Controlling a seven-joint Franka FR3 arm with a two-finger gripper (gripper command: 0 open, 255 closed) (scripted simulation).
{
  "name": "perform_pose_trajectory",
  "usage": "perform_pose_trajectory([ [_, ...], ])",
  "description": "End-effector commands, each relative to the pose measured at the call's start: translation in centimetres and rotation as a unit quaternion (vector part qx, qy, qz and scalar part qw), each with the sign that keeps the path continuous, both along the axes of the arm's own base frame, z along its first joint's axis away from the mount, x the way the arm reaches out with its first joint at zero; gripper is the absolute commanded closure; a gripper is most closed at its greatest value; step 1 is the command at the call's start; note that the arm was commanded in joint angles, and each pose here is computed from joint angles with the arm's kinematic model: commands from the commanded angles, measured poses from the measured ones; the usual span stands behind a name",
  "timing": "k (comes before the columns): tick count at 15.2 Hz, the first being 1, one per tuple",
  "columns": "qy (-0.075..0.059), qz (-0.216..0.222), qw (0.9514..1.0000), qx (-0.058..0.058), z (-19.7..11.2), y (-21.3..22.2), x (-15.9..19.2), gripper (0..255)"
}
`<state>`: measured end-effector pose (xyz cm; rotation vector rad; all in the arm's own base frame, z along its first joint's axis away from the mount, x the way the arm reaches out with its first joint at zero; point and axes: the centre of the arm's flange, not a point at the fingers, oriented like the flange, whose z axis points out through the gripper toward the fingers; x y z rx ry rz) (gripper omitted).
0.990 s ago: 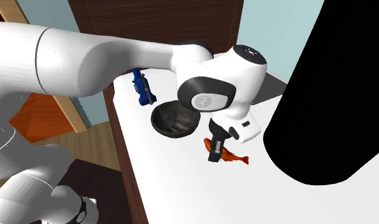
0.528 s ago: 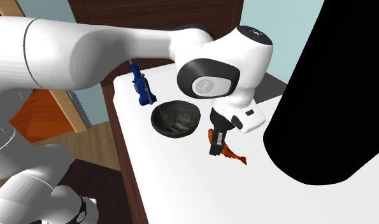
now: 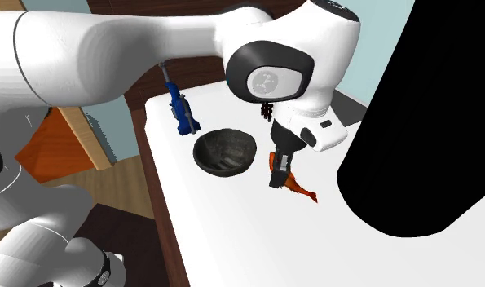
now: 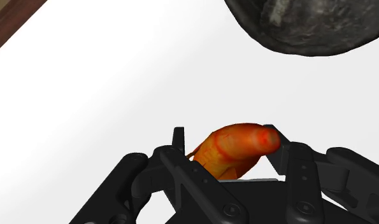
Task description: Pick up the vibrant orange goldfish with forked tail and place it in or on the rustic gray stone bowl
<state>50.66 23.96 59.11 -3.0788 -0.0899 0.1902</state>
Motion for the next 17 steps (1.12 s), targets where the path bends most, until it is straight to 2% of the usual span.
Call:
perform_pose_trajectory([
  [1,0.000,0.000,1.0000,0.000,1.0,0.0,-0.1,255],
  [13,0.000,0.000,1.0000,0.000,7.2,0.0,-0.1,255],
  [17,0.000,0.000,1.0000,0.000,7.0,1.7,-5.0,255],
])
